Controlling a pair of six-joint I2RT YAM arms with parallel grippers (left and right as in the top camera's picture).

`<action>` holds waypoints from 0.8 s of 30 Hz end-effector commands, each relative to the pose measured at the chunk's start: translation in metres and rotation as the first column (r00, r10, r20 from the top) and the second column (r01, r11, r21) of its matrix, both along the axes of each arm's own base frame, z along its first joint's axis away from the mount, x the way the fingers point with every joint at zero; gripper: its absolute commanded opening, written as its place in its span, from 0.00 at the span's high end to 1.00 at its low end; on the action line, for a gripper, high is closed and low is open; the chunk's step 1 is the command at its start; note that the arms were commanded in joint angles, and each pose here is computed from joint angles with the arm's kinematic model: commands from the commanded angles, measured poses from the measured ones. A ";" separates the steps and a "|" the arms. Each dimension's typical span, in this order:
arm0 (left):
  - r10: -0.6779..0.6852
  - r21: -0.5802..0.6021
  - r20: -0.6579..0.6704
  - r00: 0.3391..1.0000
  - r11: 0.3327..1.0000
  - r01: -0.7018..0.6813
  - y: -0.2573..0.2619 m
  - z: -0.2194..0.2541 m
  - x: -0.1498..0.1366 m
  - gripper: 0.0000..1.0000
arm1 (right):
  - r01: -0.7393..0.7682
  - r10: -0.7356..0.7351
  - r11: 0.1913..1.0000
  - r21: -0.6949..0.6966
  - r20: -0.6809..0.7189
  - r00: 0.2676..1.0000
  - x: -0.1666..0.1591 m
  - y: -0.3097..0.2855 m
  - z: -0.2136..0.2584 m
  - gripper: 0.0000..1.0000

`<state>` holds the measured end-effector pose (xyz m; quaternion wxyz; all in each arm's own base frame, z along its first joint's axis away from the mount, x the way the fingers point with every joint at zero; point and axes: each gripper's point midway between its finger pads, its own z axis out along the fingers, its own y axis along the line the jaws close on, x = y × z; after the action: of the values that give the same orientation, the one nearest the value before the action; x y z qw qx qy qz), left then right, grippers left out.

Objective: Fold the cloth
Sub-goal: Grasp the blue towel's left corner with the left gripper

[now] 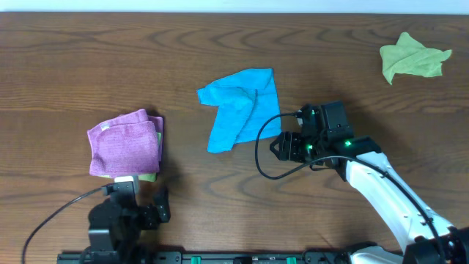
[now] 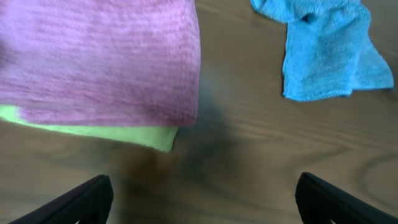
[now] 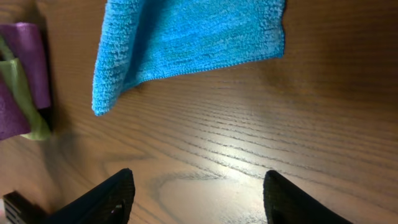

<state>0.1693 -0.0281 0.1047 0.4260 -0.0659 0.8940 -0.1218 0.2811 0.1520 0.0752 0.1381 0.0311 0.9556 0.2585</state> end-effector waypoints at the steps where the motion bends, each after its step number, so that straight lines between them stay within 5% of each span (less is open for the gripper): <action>1: 0.037 -0.052 0.057 0.998 0.998 -0.034 0.000 0.049 0.009 0.05 | 0.030 -0.030 0.999 -0.029 0.006 1.000 0.002 -0.007 -0.003 0.31; 8: 0.038 -0.129 -0.149 0.988 0.990 -0.058 -0.009 0.086 0.041 0.05 | 0.057 -0.057 0.998 -0.039 -0.009 0.998 0.008 -0.008 -0.012 0.33; 15: -0.167 -0.345 -0.327 0.930 0.937 0.047 -0.054 0.101 0.096 0.05 | 0.098 -0.099 0.995 -0.019 -0.031 0.995 0.025 -0.002 -0.035 0.35; 20: -0.249 -0.534 -0.427 0.869 0.846 -0.020 -0.080 0.083 0.120 0.05 | 0.119 -0.119 0.993 -0.007 -0.026 0.993 0.037 0.001 -0.048 0.37; 24: -0.220 -0.535 -0.492 0.842 0.840 -0.093 -0.082 0.059 0.137 0.05 | 0.133 -0.133 0.991 0.011 -0.002 0.991 0.048 0.004 -0.052 0.38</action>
<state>0.3014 -0.0997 0.1657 0.1505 -0.1561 0.9177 -0.3330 0.3259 0.1569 0.0276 0.1558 0.0792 0.9520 0.2514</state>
